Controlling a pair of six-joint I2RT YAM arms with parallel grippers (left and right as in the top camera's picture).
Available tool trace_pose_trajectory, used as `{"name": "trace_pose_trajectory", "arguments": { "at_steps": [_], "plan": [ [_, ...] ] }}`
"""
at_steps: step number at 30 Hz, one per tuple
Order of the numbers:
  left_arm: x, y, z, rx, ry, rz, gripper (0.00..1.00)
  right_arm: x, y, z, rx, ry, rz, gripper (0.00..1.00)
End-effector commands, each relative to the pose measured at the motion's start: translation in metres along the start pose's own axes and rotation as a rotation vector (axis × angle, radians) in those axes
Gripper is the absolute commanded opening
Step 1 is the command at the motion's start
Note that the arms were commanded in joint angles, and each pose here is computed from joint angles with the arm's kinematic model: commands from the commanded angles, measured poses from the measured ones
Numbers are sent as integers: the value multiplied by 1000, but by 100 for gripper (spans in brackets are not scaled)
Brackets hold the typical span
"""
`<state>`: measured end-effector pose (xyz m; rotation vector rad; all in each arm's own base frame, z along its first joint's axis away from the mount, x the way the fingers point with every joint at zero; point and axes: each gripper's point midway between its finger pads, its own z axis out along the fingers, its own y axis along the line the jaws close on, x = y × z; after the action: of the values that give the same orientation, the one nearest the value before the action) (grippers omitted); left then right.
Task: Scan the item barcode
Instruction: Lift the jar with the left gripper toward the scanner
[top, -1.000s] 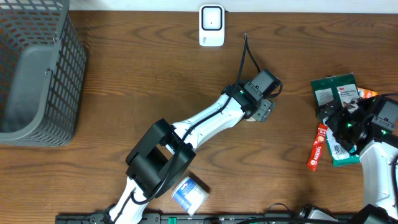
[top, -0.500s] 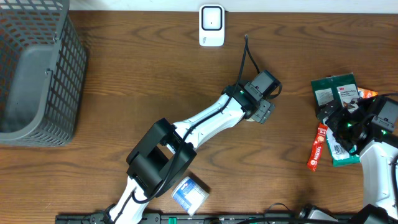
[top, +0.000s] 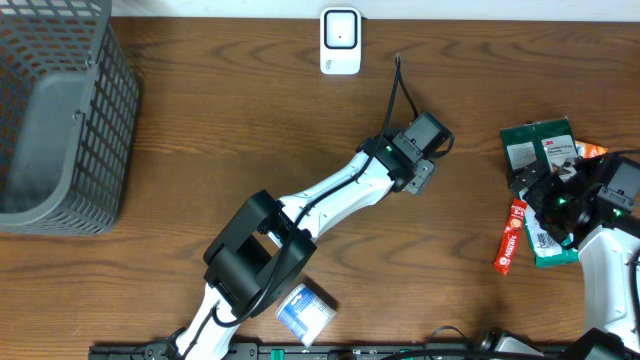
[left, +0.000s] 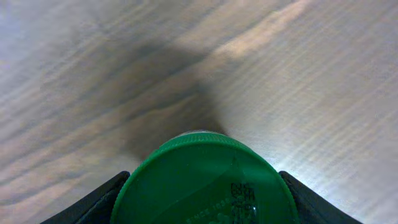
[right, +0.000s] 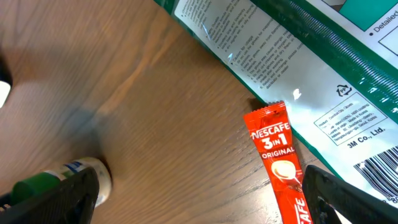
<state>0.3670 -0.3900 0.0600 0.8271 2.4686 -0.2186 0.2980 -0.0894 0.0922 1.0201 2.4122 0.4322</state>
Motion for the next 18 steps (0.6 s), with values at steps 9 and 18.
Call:
{"name": "trace_pose_trajectory", "arguments": {
  "at_steps": [9, 18],
  "plan": [
    [-49, 49, -58, -287, -181, 130, 65, -3, 0, -1, -8, -3, 12, 99],
    [-87, 84, -88, -566, -294, 266, 65, -2, 0, -1, -8, -3, 12, 99]
  ]
}}
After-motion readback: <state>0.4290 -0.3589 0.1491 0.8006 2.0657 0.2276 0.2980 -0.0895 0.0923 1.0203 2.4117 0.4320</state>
